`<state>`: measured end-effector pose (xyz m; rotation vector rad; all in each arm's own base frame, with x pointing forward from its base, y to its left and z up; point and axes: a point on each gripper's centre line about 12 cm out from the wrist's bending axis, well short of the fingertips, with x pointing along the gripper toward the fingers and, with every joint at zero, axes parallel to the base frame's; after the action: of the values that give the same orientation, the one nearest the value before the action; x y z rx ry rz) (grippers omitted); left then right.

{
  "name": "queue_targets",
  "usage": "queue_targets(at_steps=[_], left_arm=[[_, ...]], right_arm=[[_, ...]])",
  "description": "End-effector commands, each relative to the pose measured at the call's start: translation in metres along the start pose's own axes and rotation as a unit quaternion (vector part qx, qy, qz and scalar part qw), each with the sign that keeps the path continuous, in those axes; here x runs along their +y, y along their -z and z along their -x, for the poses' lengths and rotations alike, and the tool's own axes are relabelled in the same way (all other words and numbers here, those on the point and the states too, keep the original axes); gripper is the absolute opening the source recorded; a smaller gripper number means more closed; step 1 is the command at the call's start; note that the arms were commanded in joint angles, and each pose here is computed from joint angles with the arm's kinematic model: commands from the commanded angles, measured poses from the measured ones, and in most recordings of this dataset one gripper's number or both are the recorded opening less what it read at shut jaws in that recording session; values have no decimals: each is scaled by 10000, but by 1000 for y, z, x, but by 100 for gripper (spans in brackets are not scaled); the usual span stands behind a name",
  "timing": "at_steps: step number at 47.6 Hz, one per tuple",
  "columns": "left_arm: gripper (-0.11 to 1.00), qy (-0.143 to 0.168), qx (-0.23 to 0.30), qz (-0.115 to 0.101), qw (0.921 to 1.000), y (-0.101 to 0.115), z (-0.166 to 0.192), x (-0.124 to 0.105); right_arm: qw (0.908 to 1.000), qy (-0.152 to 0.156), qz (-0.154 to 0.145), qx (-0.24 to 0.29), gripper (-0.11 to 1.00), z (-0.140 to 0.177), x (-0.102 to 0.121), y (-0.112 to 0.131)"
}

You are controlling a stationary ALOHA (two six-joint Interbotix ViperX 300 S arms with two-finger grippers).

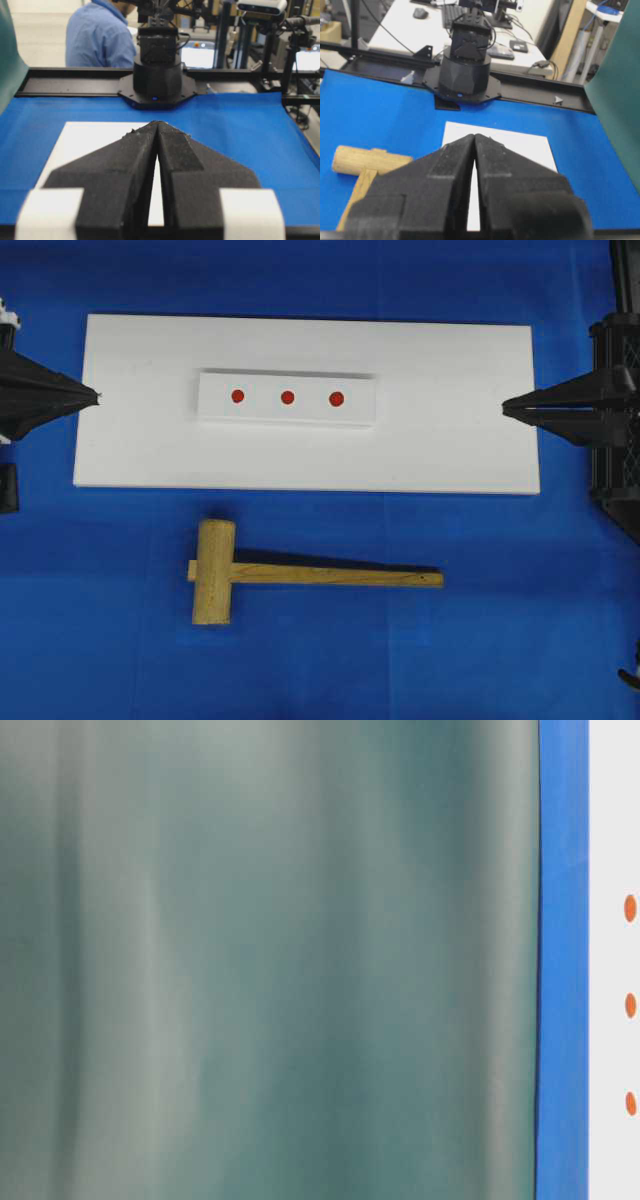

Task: Hit the mark with a hammer.
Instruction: 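Move the right gripper down to the wooden mallet handle and grasp it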

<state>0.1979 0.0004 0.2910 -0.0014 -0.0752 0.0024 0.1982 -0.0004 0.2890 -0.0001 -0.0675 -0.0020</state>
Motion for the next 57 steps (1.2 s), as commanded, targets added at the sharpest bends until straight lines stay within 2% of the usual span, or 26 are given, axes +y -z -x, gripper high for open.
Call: queue_targets(at_steps=[1, 7, 13, 21, 29, 33, 36, 44, 48, 50, 57], left_arm=[[0, 4, -23, 114, 9999, -6, -3, 0], [0, 4, 31, 122, 9999, -4, -3, 0], [0, -3, 61, 121, 9999, -4, -3, 0], [0, 4, 69, 122, 9999, -3, -2, -1], [0, 2, 77, 129, 9999, -3, -2, 0], [0, 4, 85, 122, 9999, -2, -2, -1], [0, 4, 92, 122, 9999, -2, -2, -1], [0, 4, 100, 122, 9999, -1, -2, -1], [0, 2, 115, 129, 9999, 0, -2, 0], [0, 2, 115, 129, 9999, 0, -2, 0], [0, -6, 108, 129, 9999, 0, -2, 0]], right_arm=[[9999, -77, -21, -107, 0, -5, 3, -11], [9995, -229, -111, 163, -6, -13, 10, -10], [9977, -472, -328, 367, -6, -23, 22, -10], [9940, -811, -442, 594, -6, -37, 40, -6], [9892, -995, -592, 901, -2, -57, 55, 4], [9875, -972, -699, 1027, 6, -69, 58, 11], [9854, -941, -811, 1167, 17, -79, 60, 20], [9763, -886, -1107, 1633, 67, -107, 71, 42], [9717, -846, -1232, 1830, 89, -124, 78, 54], [9692, -803, -1317, 1921, 94, -132, 81, 60], [9592, -580, -1620, 2242, 90, -163, 90, 92]])
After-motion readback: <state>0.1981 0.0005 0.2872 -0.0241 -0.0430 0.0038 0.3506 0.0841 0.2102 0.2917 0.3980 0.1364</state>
